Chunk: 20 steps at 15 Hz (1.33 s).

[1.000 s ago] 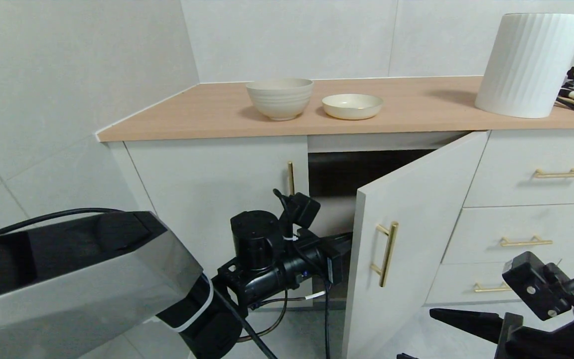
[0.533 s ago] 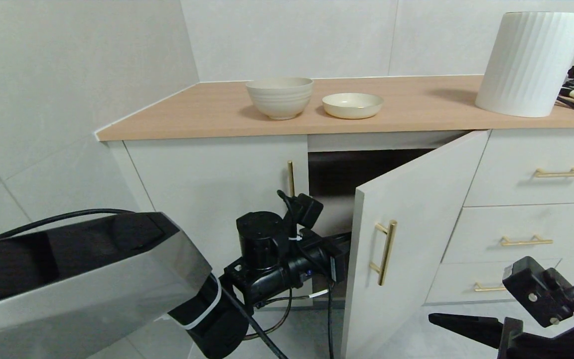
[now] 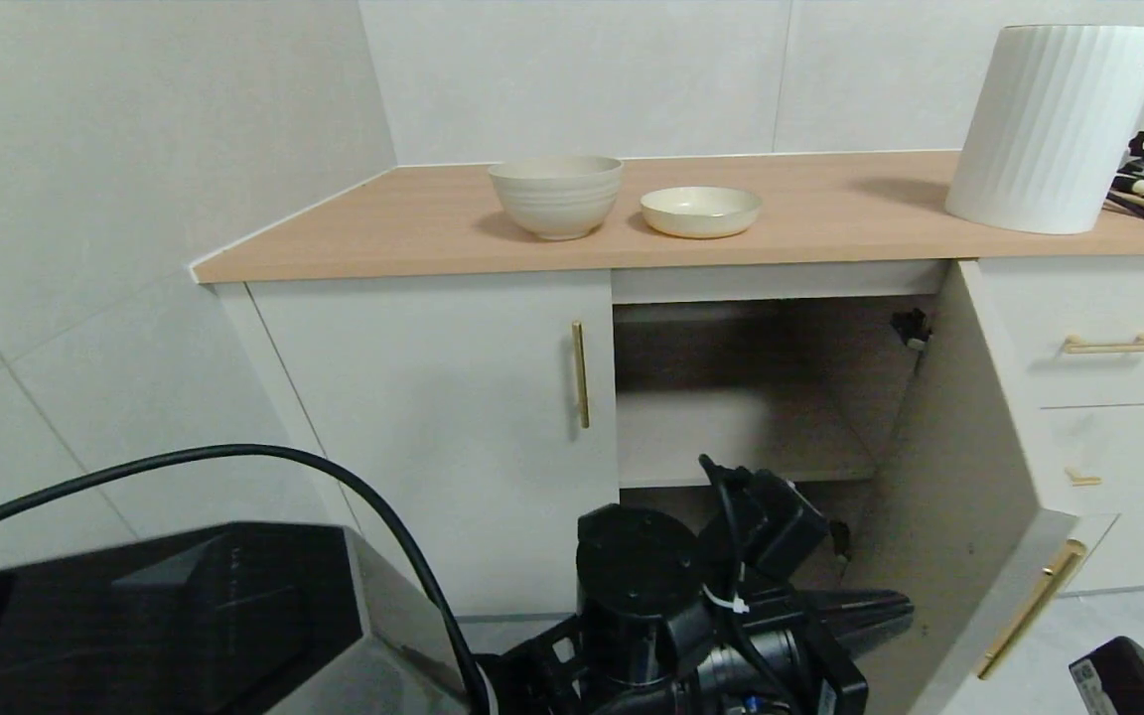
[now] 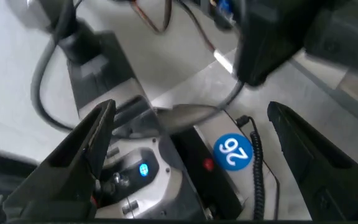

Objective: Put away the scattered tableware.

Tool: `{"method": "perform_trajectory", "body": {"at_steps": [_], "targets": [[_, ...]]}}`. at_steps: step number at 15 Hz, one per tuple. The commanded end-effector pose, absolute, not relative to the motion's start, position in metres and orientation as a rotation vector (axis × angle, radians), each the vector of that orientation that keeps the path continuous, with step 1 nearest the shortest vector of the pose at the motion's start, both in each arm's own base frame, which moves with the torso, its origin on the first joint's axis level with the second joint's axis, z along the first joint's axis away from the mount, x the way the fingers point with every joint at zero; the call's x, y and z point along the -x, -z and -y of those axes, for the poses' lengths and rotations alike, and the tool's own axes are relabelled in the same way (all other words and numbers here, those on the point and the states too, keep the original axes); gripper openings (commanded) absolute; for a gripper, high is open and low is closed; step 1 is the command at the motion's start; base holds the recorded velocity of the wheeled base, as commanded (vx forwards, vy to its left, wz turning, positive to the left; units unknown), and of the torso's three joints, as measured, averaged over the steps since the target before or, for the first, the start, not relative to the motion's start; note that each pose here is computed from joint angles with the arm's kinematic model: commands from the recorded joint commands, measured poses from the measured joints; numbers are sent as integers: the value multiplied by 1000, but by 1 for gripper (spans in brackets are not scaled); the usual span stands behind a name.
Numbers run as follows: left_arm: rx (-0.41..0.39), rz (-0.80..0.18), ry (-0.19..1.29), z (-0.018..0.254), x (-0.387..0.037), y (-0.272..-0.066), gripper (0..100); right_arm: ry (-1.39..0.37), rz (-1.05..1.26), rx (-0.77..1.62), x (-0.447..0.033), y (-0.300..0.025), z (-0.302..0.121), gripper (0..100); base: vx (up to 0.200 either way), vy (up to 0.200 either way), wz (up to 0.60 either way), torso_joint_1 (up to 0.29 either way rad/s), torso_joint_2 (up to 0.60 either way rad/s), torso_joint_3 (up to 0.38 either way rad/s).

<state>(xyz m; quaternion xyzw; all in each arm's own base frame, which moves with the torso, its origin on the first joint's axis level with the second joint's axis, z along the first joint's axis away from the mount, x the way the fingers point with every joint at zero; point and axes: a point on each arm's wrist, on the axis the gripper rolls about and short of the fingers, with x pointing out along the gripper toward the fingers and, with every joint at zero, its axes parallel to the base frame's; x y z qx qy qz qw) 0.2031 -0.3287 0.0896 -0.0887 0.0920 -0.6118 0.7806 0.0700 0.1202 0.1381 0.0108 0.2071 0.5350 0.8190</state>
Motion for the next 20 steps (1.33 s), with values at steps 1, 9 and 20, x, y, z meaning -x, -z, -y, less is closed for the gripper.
{"method": "perform_trajectory", "body": {"at_steps": [1,9,20], "targets": [[200,-179,1277,313,-212,-96,0,-1145,-429,-27,-68,-139,-117,100,0,0,0,0,0,0],[211,-177,958,189,-242,-143,0,-999,-413,-142,-92,-161,-119,100,0,0,0,0,0,0],[224,-234,700,90,-199,-194,100,-796,-418,-162,-188,-185,-166,100,0,0,0,0,0,0]]}}
